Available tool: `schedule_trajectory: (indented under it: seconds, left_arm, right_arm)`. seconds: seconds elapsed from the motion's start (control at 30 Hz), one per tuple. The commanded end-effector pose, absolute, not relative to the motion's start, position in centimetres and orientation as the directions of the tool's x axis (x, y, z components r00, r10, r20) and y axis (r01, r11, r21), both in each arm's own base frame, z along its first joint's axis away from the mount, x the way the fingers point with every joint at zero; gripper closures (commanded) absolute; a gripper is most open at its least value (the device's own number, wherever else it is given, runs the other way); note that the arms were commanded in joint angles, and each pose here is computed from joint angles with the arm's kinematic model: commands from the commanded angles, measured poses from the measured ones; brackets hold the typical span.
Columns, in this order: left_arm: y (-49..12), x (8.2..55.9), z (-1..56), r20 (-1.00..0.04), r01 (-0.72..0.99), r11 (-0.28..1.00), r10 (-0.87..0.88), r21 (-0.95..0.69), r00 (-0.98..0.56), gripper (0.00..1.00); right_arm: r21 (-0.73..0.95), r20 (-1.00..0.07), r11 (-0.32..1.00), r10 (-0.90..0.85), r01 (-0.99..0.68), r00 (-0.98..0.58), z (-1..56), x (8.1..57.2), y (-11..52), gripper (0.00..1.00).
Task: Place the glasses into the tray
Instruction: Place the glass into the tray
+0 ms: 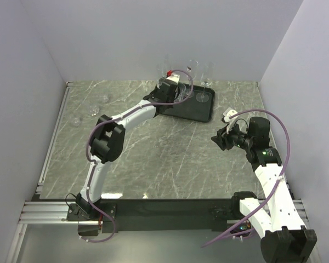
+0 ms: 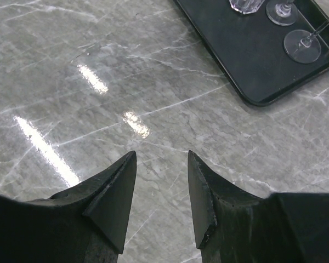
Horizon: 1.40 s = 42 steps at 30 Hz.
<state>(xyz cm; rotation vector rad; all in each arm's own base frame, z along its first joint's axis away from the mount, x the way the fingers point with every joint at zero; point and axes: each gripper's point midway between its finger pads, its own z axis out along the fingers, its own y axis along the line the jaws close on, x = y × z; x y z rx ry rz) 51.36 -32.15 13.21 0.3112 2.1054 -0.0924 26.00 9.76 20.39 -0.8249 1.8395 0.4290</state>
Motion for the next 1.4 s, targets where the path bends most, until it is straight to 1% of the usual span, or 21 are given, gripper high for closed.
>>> schedule_trajectory:
  seconds: [0.0, 0.23, 0.63, 0.83, 0.87, 1.0, 1.07, 1.3, 1.37]
  left_arm:
    - [-33.1, 52.6, 15.0, -0.878, 0.253, 0.965, 0.182, 0.073, -0.442, 0.99]
    - [-32.1, 53.2, 13.3, -0.862, 0.227, 0.963, 0.237, 0.147, -0.448, 0.97]
    - [-31.7, 53.4, 10.4, -0.827, 0.23, 0.951, 0.295, 0.206, -0.479, 0.94]
    - [-31.4, 53.4, 10.3, -0.824, 0.223, 0.951, 0.298, 0.214, -0.481, 0.85]
    - [-31.4, 53.5, 10.5, -0.827, 0.221, 0.951, 0.297, 0.214, -0.478, 0.82]
    - [-31.4, 53.5, 11.1, -0.833, 0.218, 0.953, 0.291, 0.21, -0.47, 0.73]
    - [-31.3, 53.5, 11.7, -0.841, 0.209, 0.956, 0.283, 0.207, -0.462, 0.68]
    - [-30.9, 53.2, 14.3, -0.867, 0.196, 0.962, 0.258, 0.19, -0.427, 0.59]
    - [-30.8, 53.0, 14.9, -0.872, 0.197, 0.963, 0.253, 0.185, -0.418, 0.54]
  right_arm:
    - [-0.107, -0.915, 0.7, -0.347, -0.706, -0.205, 20.7, 26.5, 9.6, 0.5]
    - [-0.107, -0.915, 0.697, -0.348, -0.709, -0.204, 20.7, 26.4, 9.6, 0.5]
    - [-0.105, -0.916, 0.695, -0.346, -0.712, -0.203, 20.7, 26.4, 9.7, 0.5]
    - [-0.105, -0.916, 0.692, -0.346, -0.714, -0.201, 20.7, 26.3, 9.7, 0.5]
    - [-0.104, -0.916, 0.711, -0.34, -0.695, -0.211, 20.7, 26.6, 9.1, 0.5]
    - [-0.105, -0.916, 0.711, -0.341, -0.695, -0.21, 20.7, 26.6, 9.0, 0.5]
    - [-0.104, -0.916, 0.71, -0.341, -0.697, -0.211, 20.7, 26.6, 9.1, 0.5]
    - [-0.104, -0.917, 0.711, -0.34, -0.695, -0.21, 20.8, 26.5, 9.0, 0.5]
    - [-0.104, -0.917, 0.71, -0.34, -0.697, -0.21, 20.7, 26.5, 9.0, 0.5]
